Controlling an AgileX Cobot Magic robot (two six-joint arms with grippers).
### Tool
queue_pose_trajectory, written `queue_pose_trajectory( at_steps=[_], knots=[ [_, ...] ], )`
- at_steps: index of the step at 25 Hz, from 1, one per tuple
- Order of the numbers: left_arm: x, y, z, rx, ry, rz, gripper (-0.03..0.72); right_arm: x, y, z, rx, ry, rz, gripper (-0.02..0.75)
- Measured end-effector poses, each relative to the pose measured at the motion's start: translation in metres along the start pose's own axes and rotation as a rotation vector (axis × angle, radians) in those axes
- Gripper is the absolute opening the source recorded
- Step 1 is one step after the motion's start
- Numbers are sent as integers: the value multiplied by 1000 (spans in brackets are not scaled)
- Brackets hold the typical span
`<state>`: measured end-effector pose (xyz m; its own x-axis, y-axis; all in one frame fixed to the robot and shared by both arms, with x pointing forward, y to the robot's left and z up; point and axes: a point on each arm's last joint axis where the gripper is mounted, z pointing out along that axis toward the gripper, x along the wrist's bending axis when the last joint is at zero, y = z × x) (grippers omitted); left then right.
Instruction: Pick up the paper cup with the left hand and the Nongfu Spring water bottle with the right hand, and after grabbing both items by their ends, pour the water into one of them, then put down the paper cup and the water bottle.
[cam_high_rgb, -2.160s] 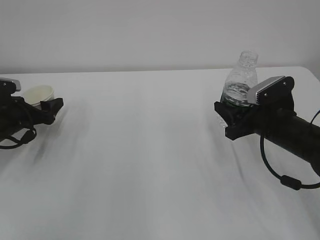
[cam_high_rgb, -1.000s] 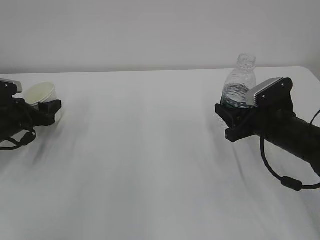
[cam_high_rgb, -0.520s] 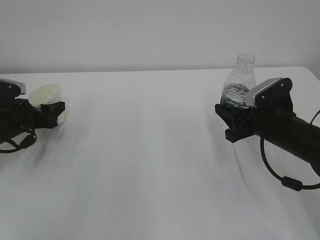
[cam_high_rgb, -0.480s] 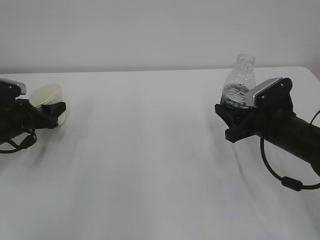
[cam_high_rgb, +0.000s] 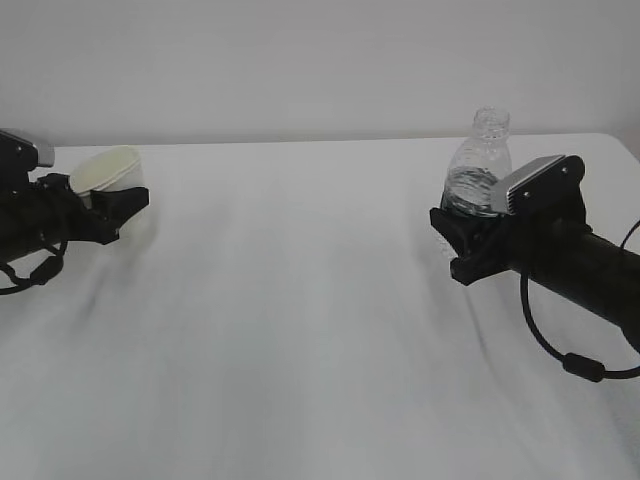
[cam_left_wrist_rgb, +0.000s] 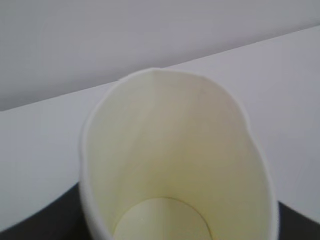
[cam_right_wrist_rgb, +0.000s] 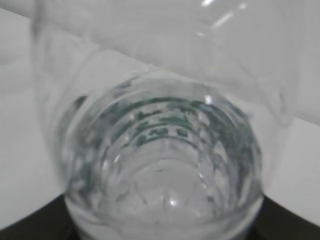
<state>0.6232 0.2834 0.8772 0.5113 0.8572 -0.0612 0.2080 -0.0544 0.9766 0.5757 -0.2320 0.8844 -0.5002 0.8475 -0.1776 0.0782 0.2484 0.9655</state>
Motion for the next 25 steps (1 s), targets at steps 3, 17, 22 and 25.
queue_pose_trajectory(
  at_steps=[3, 17, 22, 25],
  knots=[
    [-5, 7, -2, 3, -49, 7, 430, 1, 0, 0, 0, 6, -5, 414],
    [-58, 22, 7, 56, -322, 55, 430, 4, 13, -4, -34, 52, -50, 413],
    [-86, 23, 14, 67, -412, 87, 430, 6, 13, -4, -34, 82, -58, 413],
    [-99, 22, 17, 75, -458, 104, 430, 8, 13, -4, -35, 98, -64, 413]
  ],
)
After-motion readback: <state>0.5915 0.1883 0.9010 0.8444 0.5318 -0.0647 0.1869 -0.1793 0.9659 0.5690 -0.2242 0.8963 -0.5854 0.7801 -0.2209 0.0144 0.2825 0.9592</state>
